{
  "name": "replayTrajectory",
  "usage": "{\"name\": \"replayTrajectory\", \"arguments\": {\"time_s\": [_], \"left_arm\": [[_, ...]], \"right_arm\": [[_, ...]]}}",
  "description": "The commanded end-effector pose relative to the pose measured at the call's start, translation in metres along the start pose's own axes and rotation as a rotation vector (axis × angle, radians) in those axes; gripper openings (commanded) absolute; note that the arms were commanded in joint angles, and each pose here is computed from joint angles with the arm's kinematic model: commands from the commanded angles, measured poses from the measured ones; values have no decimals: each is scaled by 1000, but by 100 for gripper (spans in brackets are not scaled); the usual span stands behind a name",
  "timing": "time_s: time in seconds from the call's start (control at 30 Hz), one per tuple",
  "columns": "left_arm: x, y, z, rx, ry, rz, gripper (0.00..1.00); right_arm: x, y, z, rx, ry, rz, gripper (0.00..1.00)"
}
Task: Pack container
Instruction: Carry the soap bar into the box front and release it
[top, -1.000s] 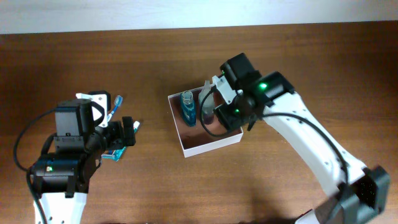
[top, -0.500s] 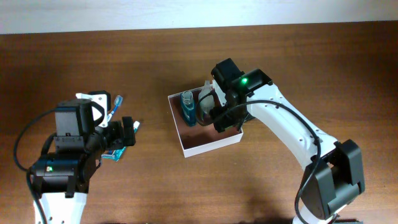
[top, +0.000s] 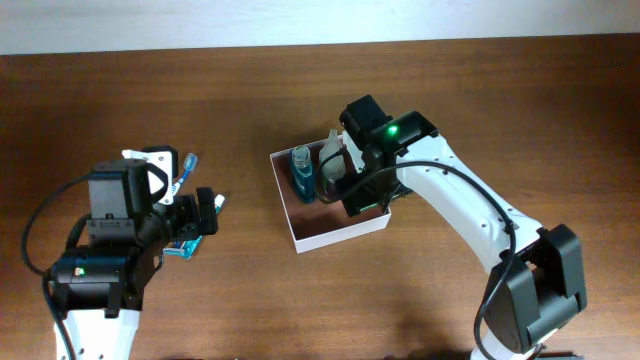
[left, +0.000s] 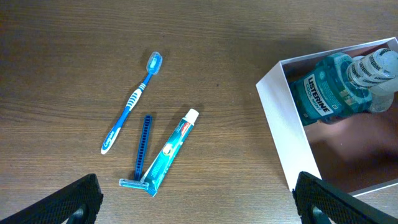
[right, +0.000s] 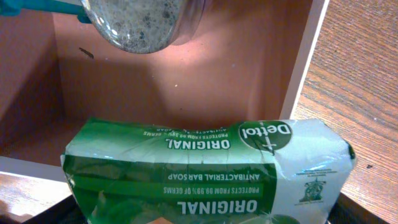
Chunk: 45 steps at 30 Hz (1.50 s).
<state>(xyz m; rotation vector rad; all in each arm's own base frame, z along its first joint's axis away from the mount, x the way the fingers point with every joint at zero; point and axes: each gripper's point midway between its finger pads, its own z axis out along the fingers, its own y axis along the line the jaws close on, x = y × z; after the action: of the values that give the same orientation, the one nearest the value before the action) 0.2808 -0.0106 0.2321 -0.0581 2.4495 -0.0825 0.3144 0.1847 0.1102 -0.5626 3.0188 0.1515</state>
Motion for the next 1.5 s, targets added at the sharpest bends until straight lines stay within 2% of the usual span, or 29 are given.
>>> {"name": "replayTrajectory", "arguments": {"time_s": [0.0,0.3,0.77,0.83,0.87,1.0,1.1,1.17,1.37,1.47], "left_arm": [[-6,0,-4,-2,-18,-13,99],[-6,0,-4,-3,-18,-13,99],[-6,0,-4,-3,-18,-13,99],[-6,0,-4,-3,-18,-13,99],[-6,0,-4,-3,-18,-13,99],[-6,0,-4,-3,-18,-13,99],[-6,0,-4,-3,-18,-13,99],[-6,0,-4,-3,-18,-13,99],[-6,0,-4,-3,-18,-13,100],[-6,0,-4,-3,-18,-13,99]], "right_arm": [[0,13,0,-9,1,-34,82],[2,20,2,-10,3,-51,83],[11,16,39,5,99,-38,83],[10,17,39,4,95,-38,86],[10,17,39,4,95,-38,91],[9,17,37,3,88,-39,94],[6,17,26,4,59,-41,94],[-2,14,3,28,-14,-35,93],[-17,-38,-82,234,-308,196,93],[-13,-69,-94,252,-330,310,82]]}}
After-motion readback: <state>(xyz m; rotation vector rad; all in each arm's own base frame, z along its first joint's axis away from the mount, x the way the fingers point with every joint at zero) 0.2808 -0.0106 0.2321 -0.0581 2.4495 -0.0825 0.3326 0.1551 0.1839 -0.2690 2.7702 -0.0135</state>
